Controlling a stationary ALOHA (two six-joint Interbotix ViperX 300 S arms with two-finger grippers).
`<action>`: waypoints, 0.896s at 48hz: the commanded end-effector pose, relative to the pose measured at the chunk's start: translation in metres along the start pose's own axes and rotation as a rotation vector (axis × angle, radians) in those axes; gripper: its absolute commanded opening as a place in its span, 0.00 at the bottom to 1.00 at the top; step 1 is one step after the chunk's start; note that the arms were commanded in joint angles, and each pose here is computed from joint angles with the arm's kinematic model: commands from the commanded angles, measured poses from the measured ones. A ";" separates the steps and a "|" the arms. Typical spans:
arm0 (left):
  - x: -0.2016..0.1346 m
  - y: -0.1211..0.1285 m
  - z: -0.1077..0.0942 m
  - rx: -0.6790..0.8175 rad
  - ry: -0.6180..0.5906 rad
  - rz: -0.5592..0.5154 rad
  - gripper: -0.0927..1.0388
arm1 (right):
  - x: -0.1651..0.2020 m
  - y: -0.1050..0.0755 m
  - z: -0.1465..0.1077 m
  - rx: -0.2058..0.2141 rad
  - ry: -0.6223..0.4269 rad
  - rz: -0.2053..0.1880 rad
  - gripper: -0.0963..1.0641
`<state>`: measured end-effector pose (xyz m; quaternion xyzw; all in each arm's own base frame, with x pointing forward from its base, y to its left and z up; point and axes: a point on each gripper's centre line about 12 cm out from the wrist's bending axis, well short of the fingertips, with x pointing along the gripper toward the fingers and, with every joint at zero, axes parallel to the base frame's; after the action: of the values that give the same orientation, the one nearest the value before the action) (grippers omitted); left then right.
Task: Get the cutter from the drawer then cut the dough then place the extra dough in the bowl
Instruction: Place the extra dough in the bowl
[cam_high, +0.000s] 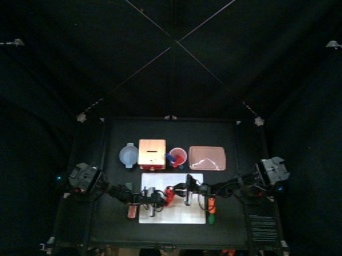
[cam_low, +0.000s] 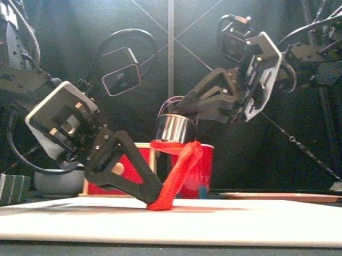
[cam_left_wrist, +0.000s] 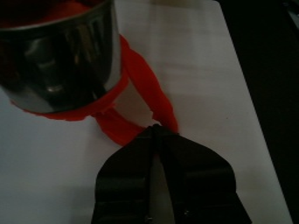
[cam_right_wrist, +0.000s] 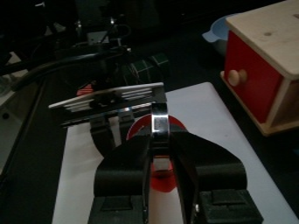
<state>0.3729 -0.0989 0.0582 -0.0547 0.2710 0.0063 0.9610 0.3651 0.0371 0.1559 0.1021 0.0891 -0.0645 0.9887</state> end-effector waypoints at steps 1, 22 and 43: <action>-0.001 -0.001 0.004 -0.006 -0.005 -0.003 0.56 | -0.006 -0.003 0.019 0.023 -0.078 -0.018 0.58; -0.001 -0.001 0.005 -0.007 -0.006 -0.004 0.56 | -0.015 -0.015 0.013 0.041 -0.104 -0.073 0.58; -0.011 -0.005 0.027 -0.019 -0.063 -0.021 0.58 | -0.038 -0.033 -0.023 0.063 0.047 -0.145 0.58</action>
<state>0.3725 -0.0981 0.0684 -0.0597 0.2650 0.0049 0.9624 0.3182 0.0129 0.1222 0.1195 0.1325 -0.1404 0.9739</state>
